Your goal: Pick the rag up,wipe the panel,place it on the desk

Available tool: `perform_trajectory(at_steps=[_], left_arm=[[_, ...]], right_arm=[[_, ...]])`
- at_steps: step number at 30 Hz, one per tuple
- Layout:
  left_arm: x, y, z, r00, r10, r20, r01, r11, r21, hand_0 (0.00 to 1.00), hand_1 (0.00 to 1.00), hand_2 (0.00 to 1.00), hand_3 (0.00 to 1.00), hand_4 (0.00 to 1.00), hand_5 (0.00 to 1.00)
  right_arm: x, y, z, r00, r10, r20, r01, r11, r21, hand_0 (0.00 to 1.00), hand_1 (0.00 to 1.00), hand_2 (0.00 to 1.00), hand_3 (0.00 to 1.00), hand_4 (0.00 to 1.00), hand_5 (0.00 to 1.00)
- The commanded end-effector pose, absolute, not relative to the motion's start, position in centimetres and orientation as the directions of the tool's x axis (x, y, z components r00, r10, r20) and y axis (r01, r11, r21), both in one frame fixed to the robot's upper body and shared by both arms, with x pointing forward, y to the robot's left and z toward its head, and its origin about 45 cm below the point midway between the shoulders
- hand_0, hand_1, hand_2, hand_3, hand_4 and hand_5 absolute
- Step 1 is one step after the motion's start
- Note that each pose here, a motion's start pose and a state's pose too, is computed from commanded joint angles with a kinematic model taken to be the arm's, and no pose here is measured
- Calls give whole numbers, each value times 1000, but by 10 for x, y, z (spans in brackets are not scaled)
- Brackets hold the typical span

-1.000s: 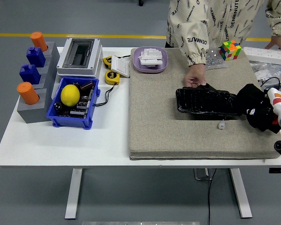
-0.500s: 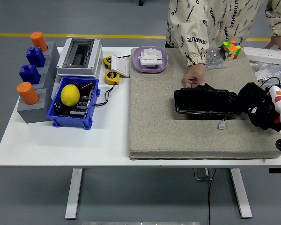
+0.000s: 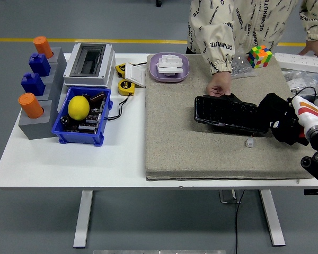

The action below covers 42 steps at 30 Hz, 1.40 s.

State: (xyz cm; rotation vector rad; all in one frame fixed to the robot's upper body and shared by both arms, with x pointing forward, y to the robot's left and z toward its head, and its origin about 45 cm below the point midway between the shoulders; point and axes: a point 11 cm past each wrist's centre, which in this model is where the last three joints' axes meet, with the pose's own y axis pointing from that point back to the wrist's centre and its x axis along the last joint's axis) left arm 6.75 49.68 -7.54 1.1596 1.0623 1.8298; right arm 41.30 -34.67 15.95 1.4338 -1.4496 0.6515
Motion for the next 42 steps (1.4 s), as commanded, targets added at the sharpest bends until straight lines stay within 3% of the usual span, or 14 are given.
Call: perform_trajectory(at_steps=[21,42], left_arm=[[67,500,-74,-339,874,349,-135,-413,901,606,641,655,560,628,443],[69,502,-73,-335,873,355,-136,-417,898,607,641,655,562,628,443]], right_arm=[[429,-300,175,169,-440,882,-974,63,218,287,408,441,478,963,167],[430,-202,171,253,-465,848,-967,-126,219,287,408,442,479,962,168]])
